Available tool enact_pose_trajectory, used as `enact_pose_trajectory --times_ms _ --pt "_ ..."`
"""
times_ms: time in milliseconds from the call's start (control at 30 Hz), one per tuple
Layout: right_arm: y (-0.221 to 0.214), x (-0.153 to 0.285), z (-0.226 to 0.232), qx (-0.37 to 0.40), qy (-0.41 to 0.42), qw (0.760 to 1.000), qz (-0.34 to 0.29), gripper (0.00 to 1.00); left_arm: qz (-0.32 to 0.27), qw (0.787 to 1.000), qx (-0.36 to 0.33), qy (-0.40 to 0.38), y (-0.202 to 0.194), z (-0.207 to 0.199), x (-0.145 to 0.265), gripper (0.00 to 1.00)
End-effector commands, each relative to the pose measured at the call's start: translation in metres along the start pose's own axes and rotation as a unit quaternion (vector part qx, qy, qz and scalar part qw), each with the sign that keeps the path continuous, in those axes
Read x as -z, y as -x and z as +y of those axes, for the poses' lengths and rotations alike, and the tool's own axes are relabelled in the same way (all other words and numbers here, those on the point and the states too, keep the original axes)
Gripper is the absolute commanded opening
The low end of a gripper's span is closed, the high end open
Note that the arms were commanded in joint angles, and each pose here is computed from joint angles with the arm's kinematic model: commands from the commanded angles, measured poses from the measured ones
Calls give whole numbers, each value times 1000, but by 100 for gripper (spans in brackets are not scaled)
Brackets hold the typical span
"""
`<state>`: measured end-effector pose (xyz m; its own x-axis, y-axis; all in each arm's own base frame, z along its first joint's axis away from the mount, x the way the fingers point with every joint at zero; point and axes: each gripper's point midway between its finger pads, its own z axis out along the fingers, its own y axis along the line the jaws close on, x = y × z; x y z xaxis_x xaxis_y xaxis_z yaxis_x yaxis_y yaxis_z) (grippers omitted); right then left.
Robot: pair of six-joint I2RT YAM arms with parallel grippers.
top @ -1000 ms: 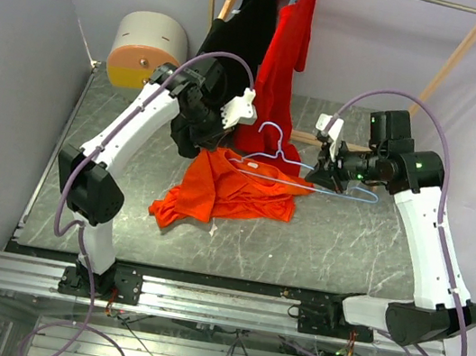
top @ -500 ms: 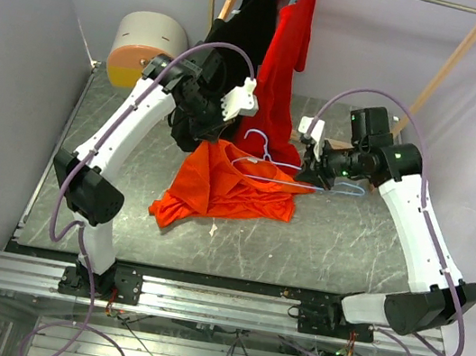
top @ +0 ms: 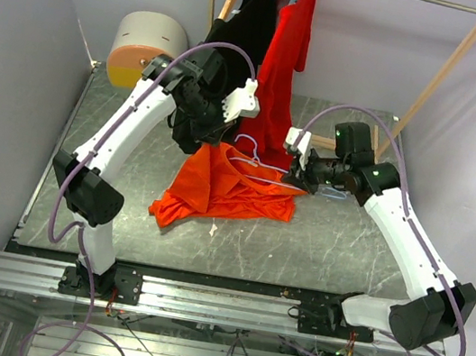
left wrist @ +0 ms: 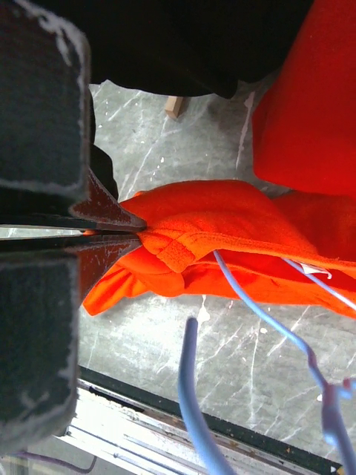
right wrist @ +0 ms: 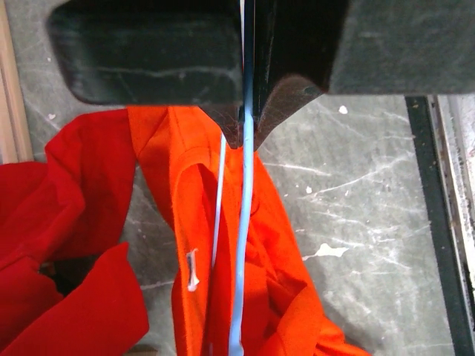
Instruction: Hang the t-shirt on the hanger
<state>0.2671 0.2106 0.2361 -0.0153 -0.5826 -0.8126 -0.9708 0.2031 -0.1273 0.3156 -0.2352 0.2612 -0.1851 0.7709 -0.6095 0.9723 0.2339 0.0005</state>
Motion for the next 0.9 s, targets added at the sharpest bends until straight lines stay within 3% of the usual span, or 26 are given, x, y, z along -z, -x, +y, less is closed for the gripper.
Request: enact_pose_trajectory --times_ms 0,467,867 --pt "24 -2 -15 33 -30 998 -48 0 -22 1000 1 -13 10 -18 10 7" --pt "30 -32 -4 31 3 997 -76 0 -42 999 11 -7 22 -15 5 7" --pt "33 -40 -2 13 -33 991 -132 0 -86 996 28 -17 32 -30 13 7"
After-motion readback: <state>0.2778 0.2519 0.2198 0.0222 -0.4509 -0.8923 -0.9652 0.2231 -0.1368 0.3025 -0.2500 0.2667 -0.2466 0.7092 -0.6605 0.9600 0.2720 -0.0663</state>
